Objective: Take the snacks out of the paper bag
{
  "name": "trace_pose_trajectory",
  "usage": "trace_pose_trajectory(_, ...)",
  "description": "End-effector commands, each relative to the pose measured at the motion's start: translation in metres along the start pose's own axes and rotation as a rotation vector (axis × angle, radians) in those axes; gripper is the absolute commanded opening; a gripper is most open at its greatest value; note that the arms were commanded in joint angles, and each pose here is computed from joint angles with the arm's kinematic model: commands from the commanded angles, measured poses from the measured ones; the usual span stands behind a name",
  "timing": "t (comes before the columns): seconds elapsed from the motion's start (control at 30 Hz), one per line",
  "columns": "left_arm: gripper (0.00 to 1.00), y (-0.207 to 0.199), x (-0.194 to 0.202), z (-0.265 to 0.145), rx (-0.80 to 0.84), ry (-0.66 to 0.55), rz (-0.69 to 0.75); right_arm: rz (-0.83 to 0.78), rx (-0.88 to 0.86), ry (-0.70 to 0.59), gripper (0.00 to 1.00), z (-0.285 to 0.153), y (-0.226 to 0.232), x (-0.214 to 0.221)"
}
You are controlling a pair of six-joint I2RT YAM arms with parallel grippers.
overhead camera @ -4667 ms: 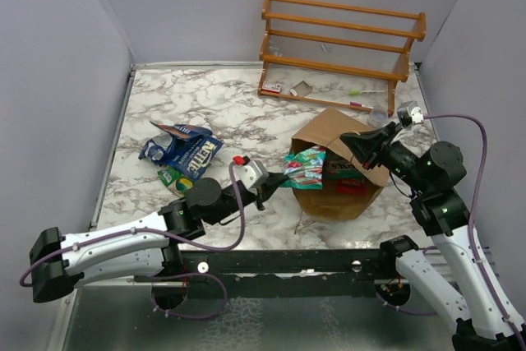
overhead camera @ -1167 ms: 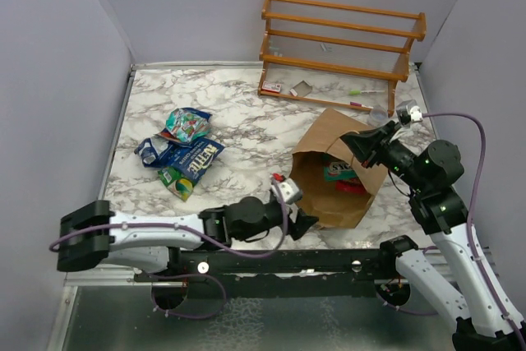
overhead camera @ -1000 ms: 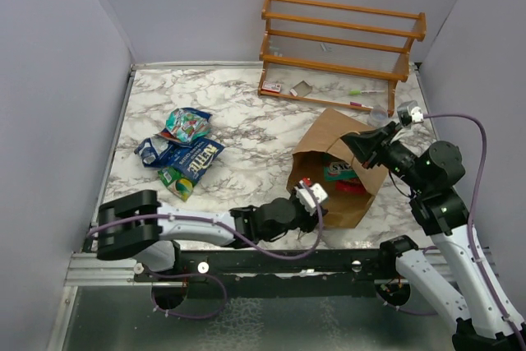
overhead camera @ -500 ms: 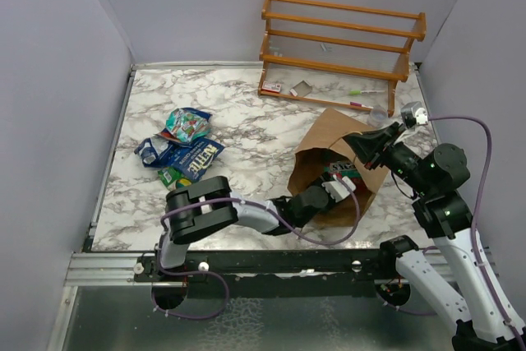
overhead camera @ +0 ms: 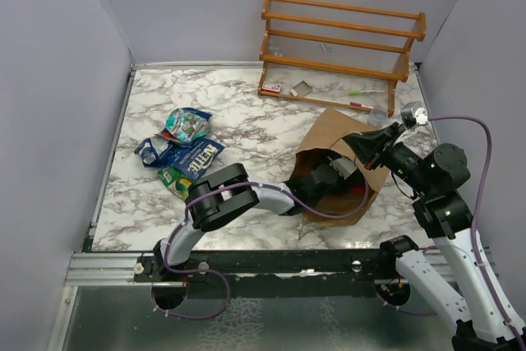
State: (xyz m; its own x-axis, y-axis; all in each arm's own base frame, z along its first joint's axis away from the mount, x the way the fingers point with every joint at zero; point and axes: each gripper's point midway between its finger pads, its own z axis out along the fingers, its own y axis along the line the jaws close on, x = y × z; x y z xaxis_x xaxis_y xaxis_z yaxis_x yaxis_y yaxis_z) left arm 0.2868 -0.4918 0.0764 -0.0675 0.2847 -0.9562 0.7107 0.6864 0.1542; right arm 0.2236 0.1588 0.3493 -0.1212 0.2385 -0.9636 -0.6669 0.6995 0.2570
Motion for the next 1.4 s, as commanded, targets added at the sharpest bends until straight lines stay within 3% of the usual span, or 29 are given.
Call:
trace_pose_trajectory(0.0,0.73,-0.007,0.000,0.017,0.017,-0.023,-0.064,-0.017,-0.033,-0.028,0.02,-0.004,0.010,-0.013)
trace_pose_trajectory(0.13,0.94,0.000,0.010,0.033,-0.031,-0.015,-0.064,-0.019,-0.037,-0.028,0.02,-0.004,0.011,-0.014)
trace_pose_trajectory(0.27,0.99,0.014,0.020,0.045,-0.087,-0.013,-0.084,-0.017,-0.039,-0.024,0.02,-0.004,0.011,-0.013)
trace_pose_trajectory(0.43,0.98,0.022,0.031,0.060,-0.098,0.002,-0.107,-0.011,-0.043,-0.019,0.02,-0.003,0.011,-0.011)
trace_pose_trajectory(0.53,0.86,0.018,0.036,0.069,-0.067,0.022,-0.100,-0.008,-0.046,-0.019,0.02,-0.002,0.011,-0.011)
trace_pose_trajectory(0.67,0.55,0.018,0.038,0.068,-0.042,0.018,-0.101,-0.012,-0.044,-0.021,0.02,-0.002,0.011,-0.013)
trace_pose_trajectory(0.77,0.38,0.022,0.035,0.066,-0.040,0.015,-0.100,-0.014,-0.039,-0.022,0.02,-0.003,0.011,-0.013)
trace_pose_trajectory(0.9,0.22,0.025,0.026,0.059,-0.027,0.008,-0.093,-0.016,-0.036,-0.018,0.02,-0.002,0.009,-0.011)
trace_pose_trajectory(1.13,0.00,0.027,-0.001,0.035,0.011,-0.018,-0.103,-0.020,-0.027,-0.016,0.02,-0.002,0.007,-0.010)
trace_pose_trajectory(1.37,0.00,0.023,-0.040,0.006,0.047,-0.075,-0.113,-0.025,-0.021,-0.016,0.02,-0.001,0.005,-0.009)
